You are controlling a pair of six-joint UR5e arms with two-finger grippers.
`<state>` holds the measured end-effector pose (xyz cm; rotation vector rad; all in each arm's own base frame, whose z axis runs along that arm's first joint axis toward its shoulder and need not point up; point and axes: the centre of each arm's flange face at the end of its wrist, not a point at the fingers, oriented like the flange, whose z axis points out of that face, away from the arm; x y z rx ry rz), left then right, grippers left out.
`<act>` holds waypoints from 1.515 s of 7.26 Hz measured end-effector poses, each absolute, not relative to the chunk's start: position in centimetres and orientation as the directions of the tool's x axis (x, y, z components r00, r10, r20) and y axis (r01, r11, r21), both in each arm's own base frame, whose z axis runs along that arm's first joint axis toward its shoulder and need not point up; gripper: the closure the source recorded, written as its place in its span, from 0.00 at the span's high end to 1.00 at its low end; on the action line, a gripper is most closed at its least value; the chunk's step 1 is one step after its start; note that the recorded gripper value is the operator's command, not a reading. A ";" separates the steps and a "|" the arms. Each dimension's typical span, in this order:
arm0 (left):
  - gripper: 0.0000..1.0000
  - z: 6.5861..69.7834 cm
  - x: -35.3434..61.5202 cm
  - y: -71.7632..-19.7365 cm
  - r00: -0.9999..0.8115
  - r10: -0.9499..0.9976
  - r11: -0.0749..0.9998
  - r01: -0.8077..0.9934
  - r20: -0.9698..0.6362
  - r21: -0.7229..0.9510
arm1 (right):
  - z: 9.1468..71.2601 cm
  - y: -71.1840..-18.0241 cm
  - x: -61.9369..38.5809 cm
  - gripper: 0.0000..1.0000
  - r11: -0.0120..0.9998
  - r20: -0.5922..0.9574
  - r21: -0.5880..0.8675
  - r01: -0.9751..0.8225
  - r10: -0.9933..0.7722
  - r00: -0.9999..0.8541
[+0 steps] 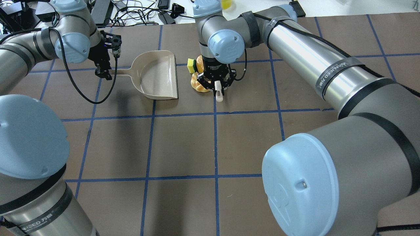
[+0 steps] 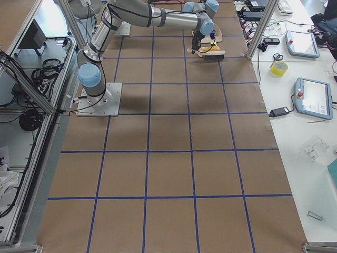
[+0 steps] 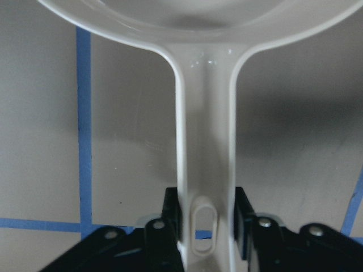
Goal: Sweep and dump trash into bin
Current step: 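Sweep the potato, bread and sponge with the brush into the dustpan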
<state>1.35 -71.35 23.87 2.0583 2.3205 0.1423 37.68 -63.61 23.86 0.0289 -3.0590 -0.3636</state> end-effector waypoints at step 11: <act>0.14 24.1 1.2 -71.4 -0.111 0.993 0.108 0.990 0.030 0.091 | 23.8 -59.1 51.3 0.04 0.967 -0.168 0.199 0.160 0.194 -0.966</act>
